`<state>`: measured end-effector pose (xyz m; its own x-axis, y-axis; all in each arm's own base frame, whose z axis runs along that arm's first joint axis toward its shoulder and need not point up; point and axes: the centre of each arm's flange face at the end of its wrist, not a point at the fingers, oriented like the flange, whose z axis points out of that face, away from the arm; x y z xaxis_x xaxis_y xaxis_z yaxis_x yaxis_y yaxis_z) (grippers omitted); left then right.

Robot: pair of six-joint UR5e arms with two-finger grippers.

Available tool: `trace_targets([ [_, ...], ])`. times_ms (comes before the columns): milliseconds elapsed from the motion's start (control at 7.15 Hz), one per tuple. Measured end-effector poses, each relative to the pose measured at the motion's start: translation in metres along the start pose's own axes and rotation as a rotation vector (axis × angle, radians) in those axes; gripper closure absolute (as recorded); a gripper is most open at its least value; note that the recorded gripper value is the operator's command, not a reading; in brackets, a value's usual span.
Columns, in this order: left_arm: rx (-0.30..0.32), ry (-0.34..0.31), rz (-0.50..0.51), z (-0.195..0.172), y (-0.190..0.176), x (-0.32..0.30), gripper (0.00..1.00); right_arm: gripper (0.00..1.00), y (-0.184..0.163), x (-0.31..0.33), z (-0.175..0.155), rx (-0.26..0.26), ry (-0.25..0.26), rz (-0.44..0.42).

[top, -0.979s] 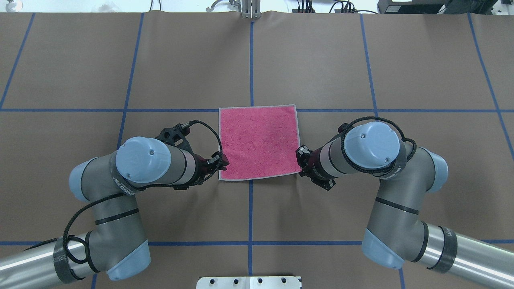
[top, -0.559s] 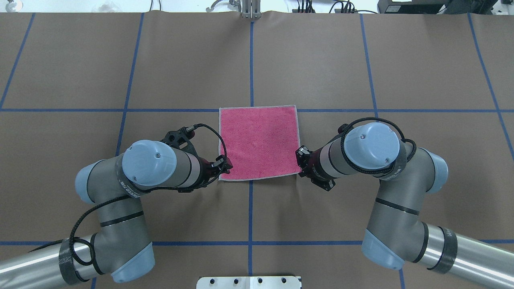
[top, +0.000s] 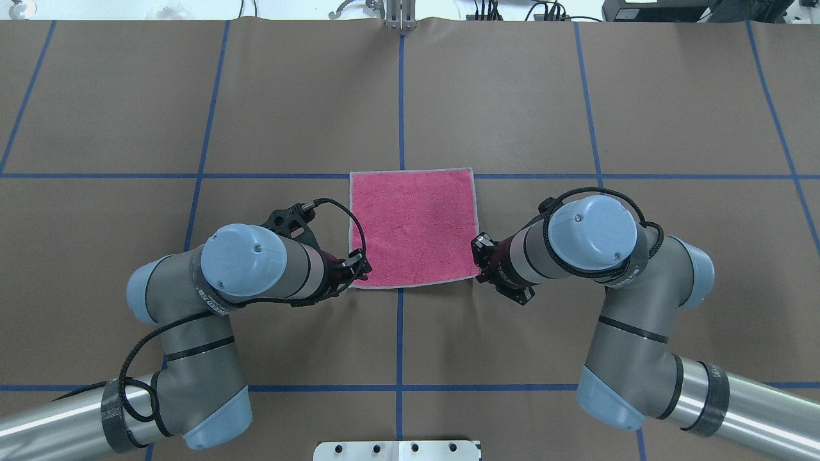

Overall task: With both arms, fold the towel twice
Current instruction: 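Close both grippers on the two near corners of the pink towel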

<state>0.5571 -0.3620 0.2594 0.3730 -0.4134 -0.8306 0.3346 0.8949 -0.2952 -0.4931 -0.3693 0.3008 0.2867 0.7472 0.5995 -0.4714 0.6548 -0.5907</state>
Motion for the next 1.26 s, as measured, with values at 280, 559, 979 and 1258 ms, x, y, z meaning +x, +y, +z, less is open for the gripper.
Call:
trace_targets([
  [280, -0.006, 0.003, 0.005, 0.0, 0.003, 0.002, 0.27, 1.0, 0.0, 0.0, 0.0, 0.0, 0.0, 0.0],
  [559, -0.004, -0.007, -0.003, 0.005, 0.003, 0.0, 0.34, 1.0, 0.0, 0.0, 0.0, 0.0, 0.0, 0.0],
  [979, 0.0, -0.019, -0.008, 0.011, 0.002, -0.002, 0.38, 1.0, 0.001, 0.0, -0.001, -0.001, -0.002, -0.001],
  [1258, 0.0, -0.022, -0.008, 0.014, 0.002, -0.002, 0.46, 1.0, 0.001, 0.0, -0.001, -0.002, -0.001, -0.001],
])
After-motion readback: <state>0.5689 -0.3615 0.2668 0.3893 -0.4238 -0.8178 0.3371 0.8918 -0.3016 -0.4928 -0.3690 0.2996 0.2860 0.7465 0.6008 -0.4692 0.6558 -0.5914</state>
